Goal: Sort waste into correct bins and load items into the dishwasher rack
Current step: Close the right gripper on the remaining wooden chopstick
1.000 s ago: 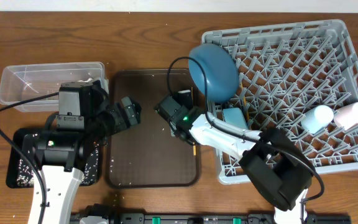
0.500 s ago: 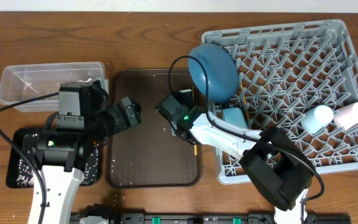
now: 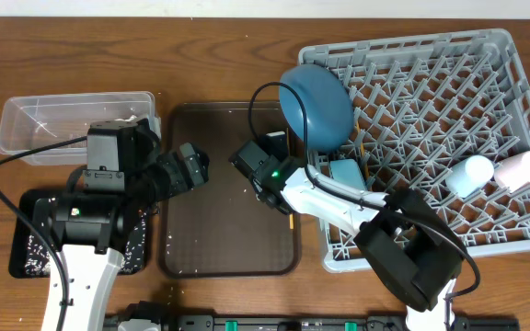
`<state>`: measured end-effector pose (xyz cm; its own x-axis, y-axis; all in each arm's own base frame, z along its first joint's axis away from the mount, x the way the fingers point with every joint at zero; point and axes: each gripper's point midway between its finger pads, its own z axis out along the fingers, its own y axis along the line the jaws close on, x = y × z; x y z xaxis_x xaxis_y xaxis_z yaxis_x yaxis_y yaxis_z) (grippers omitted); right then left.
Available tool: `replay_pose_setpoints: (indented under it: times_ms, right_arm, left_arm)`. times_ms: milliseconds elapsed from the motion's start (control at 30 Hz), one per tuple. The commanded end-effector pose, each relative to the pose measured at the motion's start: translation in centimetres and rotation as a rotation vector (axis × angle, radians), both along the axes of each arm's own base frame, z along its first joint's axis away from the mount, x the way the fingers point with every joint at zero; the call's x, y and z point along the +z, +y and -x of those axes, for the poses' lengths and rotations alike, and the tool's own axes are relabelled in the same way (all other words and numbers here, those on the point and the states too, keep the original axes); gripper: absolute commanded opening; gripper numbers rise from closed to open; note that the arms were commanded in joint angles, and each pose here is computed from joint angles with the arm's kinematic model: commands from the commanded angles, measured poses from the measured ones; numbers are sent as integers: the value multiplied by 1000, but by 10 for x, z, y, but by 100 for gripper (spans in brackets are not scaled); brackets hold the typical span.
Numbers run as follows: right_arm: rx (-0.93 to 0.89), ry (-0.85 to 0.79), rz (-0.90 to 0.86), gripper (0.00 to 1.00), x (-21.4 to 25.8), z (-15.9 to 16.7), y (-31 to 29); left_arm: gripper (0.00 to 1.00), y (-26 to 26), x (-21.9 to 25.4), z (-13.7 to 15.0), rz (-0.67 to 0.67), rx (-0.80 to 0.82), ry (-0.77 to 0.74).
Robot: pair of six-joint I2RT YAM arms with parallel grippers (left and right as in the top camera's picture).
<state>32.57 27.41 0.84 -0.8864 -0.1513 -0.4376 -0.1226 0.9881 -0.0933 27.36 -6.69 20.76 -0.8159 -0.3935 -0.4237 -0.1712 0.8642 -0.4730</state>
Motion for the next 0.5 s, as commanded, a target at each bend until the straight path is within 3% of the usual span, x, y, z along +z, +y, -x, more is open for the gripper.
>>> replay_pose_setpoints:
  times_ms: [0, 167, 300, 467]
  right_arm:
    - [15, -38, 13, 40, 9, -4, 6]
    - [-42, -11, 14, 42, 6, -2, -4]
    - [-48, 32, -28, 37, 0, 1, -1]
    - [78, 101, -118, 35, -10, 8, 27]
  left_arm:
    - [98, 2, 2, -1, -7, -2, -6]
    - [98, 2, 2, -1, -7, -2, -6]
    - [98, 2, 2, -1, -7, -2, -6]
    - [98, 2, 2, -1, -7, -2, -6]
